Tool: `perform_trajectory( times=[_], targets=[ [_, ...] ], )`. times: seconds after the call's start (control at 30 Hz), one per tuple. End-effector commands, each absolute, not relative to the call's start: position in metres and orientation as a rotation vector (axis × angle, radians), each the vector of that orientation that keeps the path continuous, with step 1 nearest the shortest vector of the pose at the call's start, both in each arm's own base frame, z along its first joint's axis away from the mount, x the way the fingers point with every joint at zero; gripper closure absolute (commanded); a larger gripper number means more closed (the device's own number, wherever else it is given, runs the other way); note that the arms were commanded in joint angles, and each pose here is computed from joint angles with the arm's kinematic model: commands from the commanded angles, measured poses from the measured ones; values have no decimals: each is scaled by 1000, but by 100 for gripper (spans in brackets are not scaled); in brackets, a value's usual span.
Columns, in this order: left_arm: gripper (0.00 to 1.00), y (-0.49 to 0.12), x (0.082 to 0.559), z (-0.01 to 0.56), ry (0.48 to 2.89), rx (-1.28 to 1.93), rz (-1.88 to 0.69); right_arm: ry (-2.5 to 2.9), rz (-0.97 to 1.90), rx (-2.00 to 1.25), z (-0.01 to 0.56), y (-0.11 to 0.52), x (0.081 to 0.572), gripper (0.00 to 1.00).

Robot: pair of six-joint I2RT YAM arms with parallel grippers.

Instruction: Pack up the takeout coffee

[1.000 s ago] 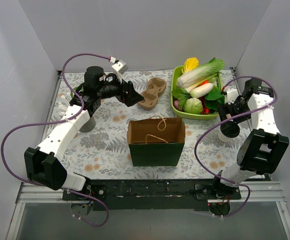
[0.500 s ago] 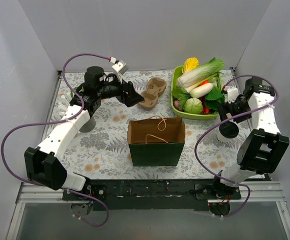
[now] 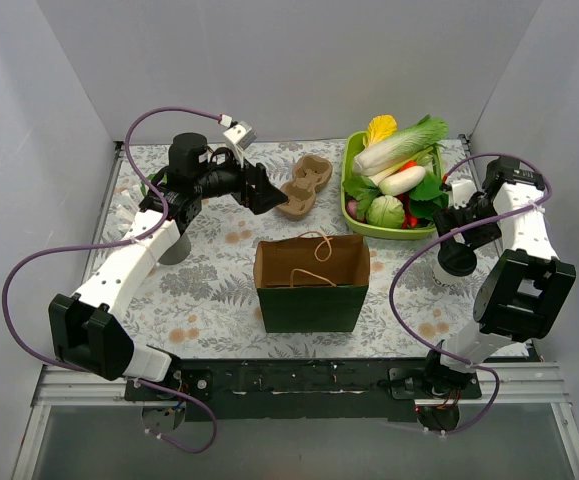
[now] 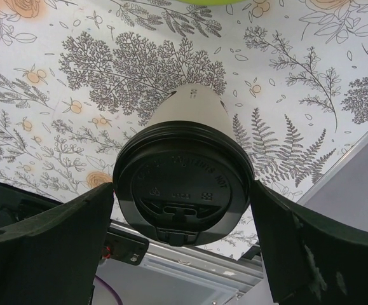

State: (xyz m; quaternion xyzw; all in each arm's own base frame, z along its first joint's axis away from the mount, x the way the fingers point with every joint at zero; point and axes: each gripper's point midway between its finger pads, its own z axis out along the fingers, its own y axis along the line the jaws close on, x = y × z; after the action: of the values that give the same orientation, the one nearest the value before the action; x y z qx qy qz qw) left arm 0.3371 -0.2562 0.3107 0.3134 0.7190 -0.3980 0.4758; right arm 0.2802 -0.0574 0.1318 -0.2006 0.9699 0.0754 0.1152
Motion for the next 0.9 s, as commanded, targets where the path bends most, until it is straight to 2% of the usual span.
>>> perform_trajectory(
  times=[0.0, 0.23, 0.63, 0.73, 0.87],
  targets=[
    [13, -257, 332, 312, 1746, 783, -980, 2883, 227, -577, 131, -57, 266, 6],
    [13, -257, 331, 310, 1748, 784, -982, 2906, 209, -583, 128, -59, 260, 7],
    [13, -256, 330, 309, 1753, 786, -979, 2923, 152, -689, 125, -57, 251, 16],
    [13, -255, 329, 308, 1753, 787, -974, 2936, 144, -720, 122, -54, 245, 20],
    [12, -255, 329, 307, 1757, 787, -973, 2940, 155, -730, 122, -52, 243, 34]
  ],
)
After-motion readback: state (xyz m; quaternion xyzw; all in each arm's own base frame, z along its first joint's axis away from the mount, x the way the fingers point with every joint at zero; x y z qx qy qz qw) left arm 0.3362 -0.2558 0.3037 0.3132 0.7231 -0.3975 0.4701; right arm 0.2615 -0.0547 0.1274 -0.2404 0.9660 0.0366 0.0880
